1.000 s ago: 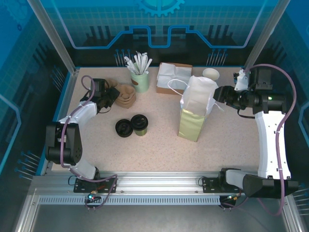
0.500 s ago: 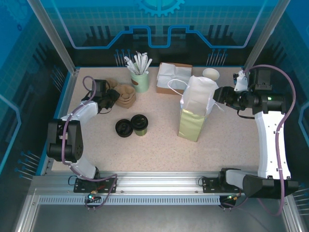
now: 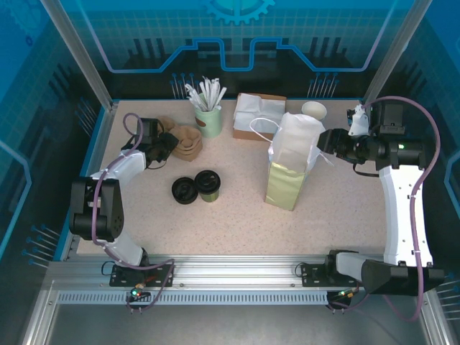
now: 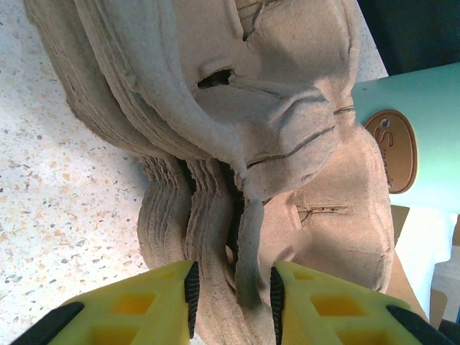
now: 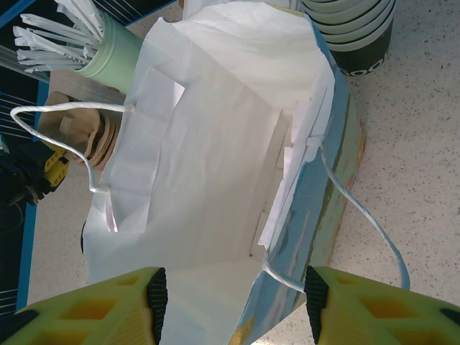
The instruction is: Pack the takeout coffee
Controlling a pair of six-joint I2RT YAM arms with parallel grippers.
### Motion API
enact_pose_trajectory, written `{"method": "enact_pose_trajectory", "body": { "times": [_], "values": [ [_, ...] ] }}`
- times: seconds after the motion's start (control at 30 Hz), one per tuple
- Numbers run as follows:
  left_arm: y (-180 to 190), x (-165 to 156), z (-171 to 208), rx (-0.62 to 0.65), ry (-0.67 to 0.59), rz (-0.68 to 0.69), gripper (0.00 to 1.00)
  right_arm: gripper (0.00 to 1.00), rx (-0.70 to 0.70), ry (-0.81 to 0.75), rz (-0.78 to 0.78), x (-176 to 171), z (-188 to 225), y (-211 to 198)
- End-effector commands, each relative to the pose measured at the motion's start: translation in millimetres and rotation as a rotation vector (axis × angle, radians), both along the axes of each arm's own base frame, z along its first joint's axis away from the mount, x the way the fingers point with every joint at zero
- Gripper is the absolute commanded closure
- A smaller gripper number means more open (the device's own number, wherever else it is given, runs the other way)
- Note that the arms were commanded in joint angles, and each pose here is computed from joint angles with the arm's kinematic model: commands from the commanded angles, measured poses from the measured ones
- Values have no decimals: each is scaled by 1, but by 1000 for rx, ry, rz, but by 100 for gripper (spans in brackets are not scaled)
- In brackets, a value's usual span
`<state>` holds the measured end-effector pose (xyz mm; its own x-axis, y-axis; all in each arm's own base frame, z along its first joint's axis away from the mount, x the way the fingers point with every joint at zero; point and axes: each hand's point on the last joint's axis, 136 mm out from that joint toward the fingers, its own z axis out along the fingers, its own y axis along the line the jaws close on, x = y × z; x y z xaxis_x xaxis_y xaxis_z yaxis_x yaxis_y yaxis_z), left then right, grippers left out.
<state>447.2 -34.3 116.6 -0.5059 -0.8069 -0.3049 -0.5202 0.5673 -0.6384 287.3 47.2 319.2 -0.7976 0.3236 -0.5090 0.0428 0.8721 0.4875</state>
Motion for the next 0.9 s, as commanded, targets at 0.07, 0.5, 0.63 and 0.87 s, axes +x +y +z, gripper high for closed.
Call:
{"method": "enact_pose_trajectory", "body": {
  "times": [0.07, 0.5, 0.63, 0.87],
  "values": [
    [2, 6, 29, 14, -59, -16, 67, 45, 25, 4, -4, 2, -2, -1],
    [0, 13, 32, -5, -75, -15, 70, 45, 30, 4, 0, 5, -2, 0],
    [-1, 15, 28, -10, -66, -12, 70, 45, 29, 6, 3, 5, -3, 0],
    [-3, 19, 24, -30, -70, -11, 70, 45, 28, 5, 2, 6, -2, -1]
  ]
}}
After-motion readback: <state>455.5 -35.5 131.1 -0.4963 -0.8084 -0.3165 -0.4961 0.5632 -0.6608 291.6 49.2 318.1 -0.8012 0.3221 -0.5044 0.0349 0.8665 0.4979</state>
